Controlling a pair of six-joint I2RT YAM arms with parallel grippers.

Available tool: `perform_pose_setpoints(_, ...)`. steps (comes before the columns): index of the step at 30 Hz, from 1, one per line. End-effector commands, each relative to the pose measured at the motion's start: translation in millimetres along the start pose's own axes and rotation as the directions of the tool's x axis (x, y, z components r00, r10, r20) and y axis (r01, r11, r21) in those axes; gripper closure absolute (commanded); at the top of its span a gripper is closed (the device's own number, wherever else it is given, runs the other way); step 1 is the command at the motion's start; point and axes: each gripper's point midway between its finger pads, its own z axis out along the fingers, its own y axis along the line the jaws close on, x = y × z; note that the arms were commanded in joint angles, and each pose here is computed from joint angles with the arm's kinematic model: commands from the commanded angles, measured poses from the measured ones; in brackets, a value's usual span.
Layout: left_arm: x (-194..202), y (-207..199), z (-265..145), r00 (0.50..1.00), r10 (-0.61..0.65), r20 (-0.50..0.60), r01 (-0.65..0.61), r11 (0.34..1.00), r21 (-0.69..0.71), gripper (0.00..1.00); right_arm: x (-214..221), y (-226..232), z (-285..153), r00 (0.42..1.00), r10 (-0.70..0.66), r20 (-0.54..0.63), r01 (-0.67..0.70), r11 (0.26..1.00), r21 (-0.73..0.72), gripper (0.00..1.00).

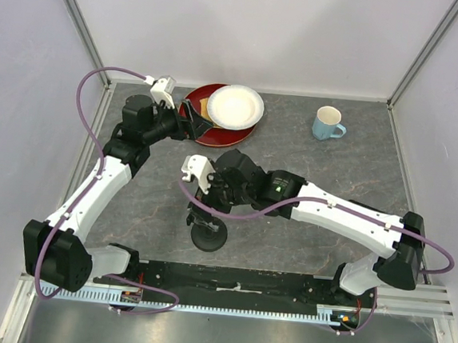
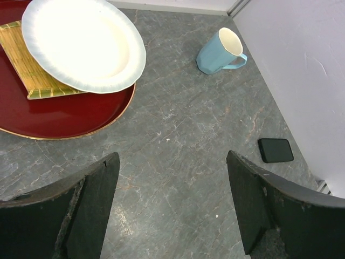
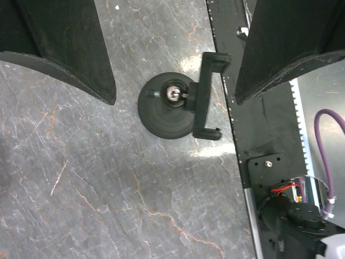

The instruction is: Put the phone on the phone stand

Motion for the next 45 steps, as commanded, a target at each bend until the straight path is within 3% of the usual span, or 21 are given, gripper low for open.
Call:
perform_pose_setpoints(1, -21, -2, -2, 0.998, 0.032, 0.049, -0.032, 0.999, -0.007, 0.14, -21, 15, -7, 1.000, 0.006, 0.031, -0.007, 1.000, 0.018, 0.02)
perform_pose_setpoints(8, -22, 3, -1, 0.999, 0.017, 0.046, -0.016, 1.000, -0.012, 0.14, 18, 3, 19, 0.985, 0.002, -0.175, 0.014, 0.996, 0.092, 0.02)
perform_pose_setpoints(16, -23, 0, -3, 0.999, 0.005, 0.045, -0.006, 1.000, 0.002, 0.14, 30, -3, 22, 0.971, -0.072, -0.226, 0.094, 0.992, 0.088, 0.04)
perform_pose_setpoints(19, -22, 0, -2, 0.999, 0.004, 0.044, -0.004, 1.000, 0.004, 0.14, 32, 0, 21, 0.963, -0.130, -0.237, 0.145, 0.988, 0.046, 0.28)
perform_pose_setpoints(20, -22, 0, -2, 0.999, 0.002, 0.043, -0.002, 1.000, 0.003, 0.14, 31, -1, 20, 0.961, -0.143, -0.237, 0.158, 0.986, 0.044, 0.41)
perform_pose_setpoints(22, -22, -1, -2, 0.999, -0.001, 0.041, 0.000, 1.000, 0.010, 0.14, 28, -3, 17, 0.955, -0.193, -0.227, 0.204, 0.979, 0.027, 0.51)
perform_pose_setpoints(23, -21, -1, -1, 0.999, -0.003, 0.038, 0.002, 1.000, 0.014, 0.14, 25, -4, 14, 0.952, -0.218, -0.213, 0.228, 0.973, 0.024, 0.62)
perform_pose_setpoints(28, -16, -12, 2, 1.000, -0.019, 0.013, 0.018, 0.996, 0.086, 0.14, 17, -29, -3, 0.934, -0.335, -0.124, 0.346, 0.935, 0.077, 0.83)
perform_pose_setpoints(30, -12, -19, 5, 0.999, -0.031, -0.011, 0.032, 0.990, 0.136, 0.14, 11, -42, -19, 0.926, -0.370, -0.070, 0.376, 0.919, 0.122, 0.99)
perform_pose_setpoints(36, 5, -36, 17, 0.989, -0.079, -0.123, 0.111, 0.955, 0.275, 0.15, 10, -83, -67, 0.926, -0.370, 0.078, 0.340, 0.904, 0.260, 1.00)
perform_pose_setpoints(42, 32, -54, 31, 0.952, -0.105, -0.286, 0.210, 0.907, 0.365, 0.13, 37, -109, -63, 0.940, -0.335, 0.059, 0.314, 0.921, 0.233, 1.00)
perform_pose_setpoints(45, 54, -55, 40, 0.920, -0.110, -0.375, 0.247, 0.908, 0.338, 0.14, 48, -127, -55, 0.958, -0.287, 0.020, 0.273, 0.930, 0.247, 0.93)
